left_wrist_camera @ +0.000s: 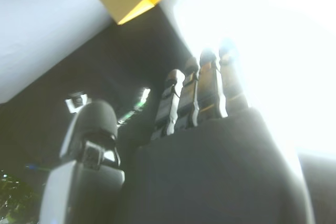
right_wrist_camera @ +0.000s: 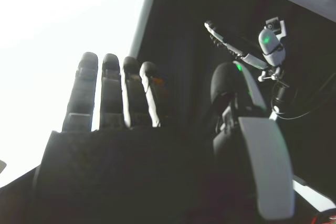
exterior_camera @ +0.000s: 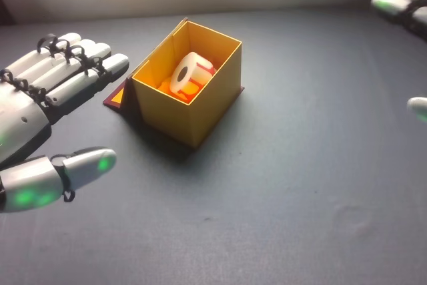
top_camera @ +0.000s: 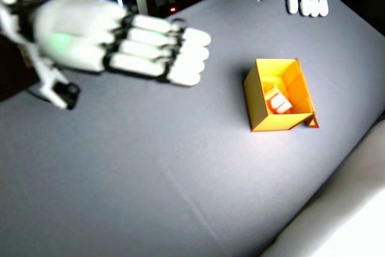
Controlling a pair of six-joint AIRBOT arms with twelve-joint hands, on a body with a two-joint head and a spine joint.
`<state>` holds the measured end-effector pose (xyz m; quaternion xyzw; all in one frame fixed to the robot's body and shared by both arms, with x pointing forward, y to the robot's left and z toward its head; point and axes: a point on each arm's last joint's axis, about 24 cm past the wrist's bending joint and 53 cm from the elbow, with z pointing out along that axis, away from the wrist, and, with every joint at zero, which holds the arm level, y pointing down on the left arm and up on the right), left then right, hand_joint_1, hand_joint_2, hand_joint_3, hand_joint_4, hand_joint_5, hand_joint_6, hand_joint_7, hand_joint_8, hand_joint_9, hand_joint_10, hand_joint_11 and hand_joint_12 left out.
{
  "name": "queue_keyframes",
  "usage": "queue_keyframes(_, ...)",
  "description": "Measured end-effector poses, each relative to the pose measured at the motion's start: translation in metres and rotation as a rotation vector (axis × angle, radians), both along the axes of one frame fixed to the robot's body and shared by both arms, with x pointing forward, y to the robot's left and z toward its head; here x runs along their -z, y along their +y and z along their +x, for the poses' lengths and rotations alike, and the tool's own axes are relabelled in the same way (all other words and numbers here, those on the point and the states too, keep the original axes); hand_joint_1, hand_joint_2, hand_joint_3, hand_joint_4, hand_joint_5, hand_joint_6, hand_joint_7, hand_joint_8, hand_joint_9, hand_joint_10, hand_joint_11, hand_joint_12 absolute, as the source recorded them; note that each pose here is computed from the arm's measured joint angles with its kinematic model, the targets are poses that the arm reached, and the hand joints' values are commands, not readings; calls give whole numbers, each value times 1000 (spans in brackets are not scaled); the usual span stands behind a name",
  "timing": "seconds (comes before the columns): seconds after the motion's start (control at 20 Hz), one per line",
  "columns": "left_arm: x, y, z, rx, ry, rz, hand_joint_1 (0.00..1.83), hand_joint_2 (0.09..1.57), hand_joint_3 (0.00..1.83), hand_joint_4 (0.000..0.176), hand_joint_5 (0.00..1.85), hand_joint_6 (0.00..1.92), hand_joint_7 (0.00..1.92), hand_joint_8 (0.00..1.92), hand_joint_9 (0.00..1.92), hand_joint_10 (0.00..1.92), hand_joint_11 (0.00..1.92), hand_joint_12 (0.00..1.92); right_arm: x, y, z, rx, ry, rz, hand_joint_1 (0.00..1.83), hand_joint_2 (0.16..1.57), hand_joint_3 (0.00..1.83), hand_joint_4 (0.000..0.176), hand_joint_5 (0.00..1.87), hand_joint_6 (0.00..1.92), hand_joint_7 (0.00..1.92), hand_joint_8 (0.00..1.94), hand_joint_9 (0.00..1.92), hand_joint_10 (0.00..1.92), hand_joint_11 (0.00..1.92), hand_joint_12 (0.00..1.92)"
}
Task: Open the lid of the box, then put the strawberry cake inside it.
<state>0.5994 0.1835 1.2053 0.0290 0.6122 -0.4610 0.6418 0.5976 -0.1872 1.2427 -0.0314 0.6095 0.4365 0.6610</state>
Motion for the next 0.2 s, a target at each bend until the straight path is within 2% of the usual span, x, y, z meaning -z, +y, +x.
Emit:
queue_keyframes(0.15, -11, 11, 0, -31, -34, -14, 0, 1292, 0, 29, 0, 0, 0, 0, 0, 0, 0, 0, 5, -14, -9, 32, 6, 28, 172, 1375, 0, 0, 0, 0, 0, 0, 0, 0, 0, 0)
queue_keyframes(0.2, -14, 14, 0, -38, -42, -16, 0, 1286, 0, 39, 0, 0, 0, 0, 0, 0, 0, 0, 4, -16, -11, 38, 2, 37, 167, 1372, 0, 0, 0, 0, 0, 0, 0, 0, 0, 0)
